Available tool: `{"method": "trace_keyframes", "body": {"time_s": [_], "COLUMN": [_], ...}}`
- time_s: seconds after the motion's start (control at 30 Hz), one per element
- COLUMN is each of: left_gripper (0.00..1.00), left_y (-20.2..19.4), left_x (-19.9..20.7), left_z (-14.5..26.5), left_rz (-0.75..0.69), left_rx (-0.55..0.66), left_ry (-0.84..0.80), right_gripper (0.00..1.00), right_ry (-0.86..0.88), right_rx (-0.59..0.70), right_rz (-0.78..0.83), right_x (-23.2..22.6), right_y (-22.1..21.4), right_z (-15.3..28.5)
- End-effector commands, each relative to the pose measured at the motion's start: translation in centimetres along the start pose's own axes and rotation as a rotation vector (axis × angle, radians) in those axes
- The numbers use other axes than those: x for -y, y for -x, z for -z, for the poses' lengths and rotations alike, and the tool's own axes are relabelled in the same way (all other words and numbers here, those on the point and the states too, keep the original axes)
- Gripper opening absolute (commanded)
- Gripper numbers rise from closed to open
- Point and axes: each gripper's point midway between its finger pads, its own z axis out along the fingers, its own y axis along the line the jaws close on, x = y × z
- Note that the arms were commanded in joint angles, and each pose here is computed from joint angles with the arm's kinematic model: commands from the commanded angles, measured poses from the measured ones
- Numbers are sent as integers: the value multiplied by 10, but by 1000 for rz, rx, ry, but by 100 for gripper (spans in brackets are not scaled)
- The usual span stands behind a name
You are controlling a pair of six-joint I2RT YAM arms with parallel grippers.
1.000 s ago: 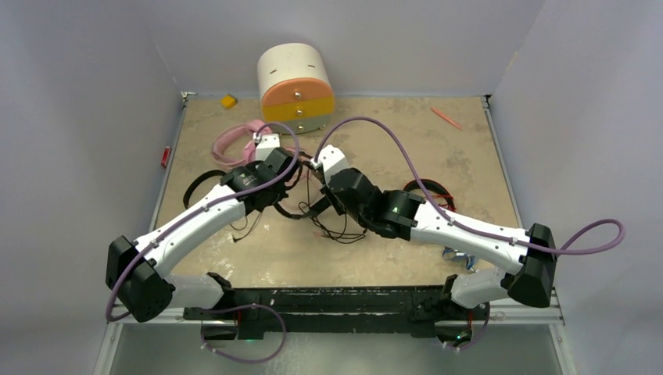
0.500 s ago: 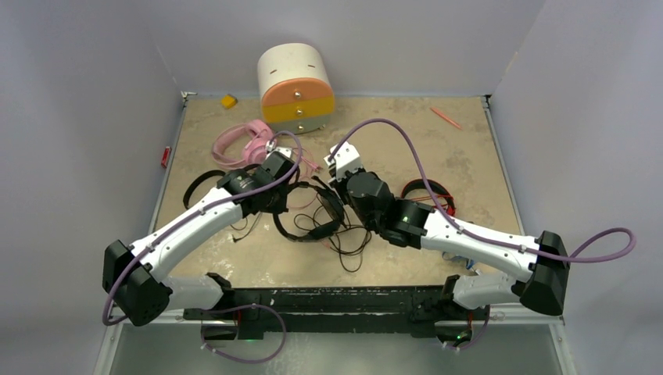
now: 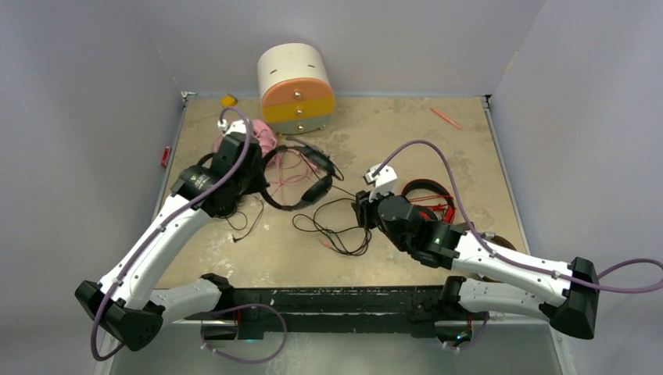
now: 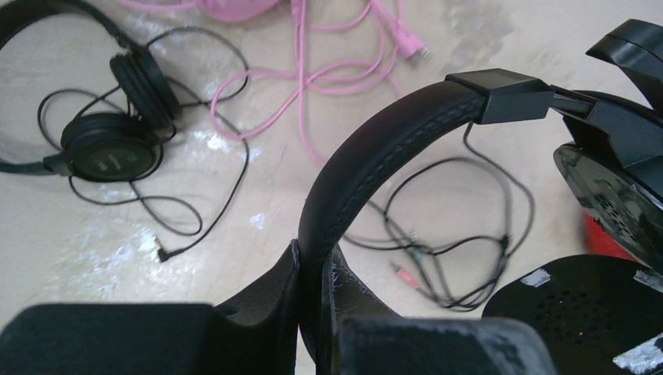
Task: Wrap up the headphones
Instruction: Wrap the headphones cable around the headphones.
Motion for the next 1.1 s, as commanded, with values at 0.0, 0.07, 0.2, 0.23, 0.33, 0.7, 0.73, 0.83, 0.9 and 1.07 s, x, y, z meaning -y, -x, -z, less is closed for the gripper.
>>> {"method": "trace_keyframes", "body": {"time_s": [0.0,0.07,0.2,0.23,0.33,0.7,0.73,0.83,0.9,1.07], "left_gripper": [0,0,0,0,0,0,0,0,0,0], "left_y": [69,84,114,119,130,135,135,134,134,134], "left_x": [30,39,57,59,62,88,92,100,102,104], "left_z": [39,49,84,92,112,141,143,146,149,156], "left_rz": [167,183,187,185,178,191,193,195,196,196], "left_rx": [149,151,188,197,219,186,180,161,156,155], "left_ry": [-193,-245,-346,-361,-389,-549,-569,-607,-622,-647], "right_gripper": [43,43,50,58,81,82,81,79,77,81], "right_ry": [-115,-107,-44,-11,66,316,303,200,71,46], "right_rx": [-55,-73,-77,-88,-127,135,148,183,170,257], "right_rz": [-179,-208,-220,-228,-273,-141,-128,-114,-149,-124], "right_x": [19,19,15,13,12,-24,-22,-6,14,21], "right_y": [-32,-44,-51,-51,-49,16,18,30,34,53], "right_z": [0,-5,-18,-22,-36,-46,-49,-57,-64,-61]}}
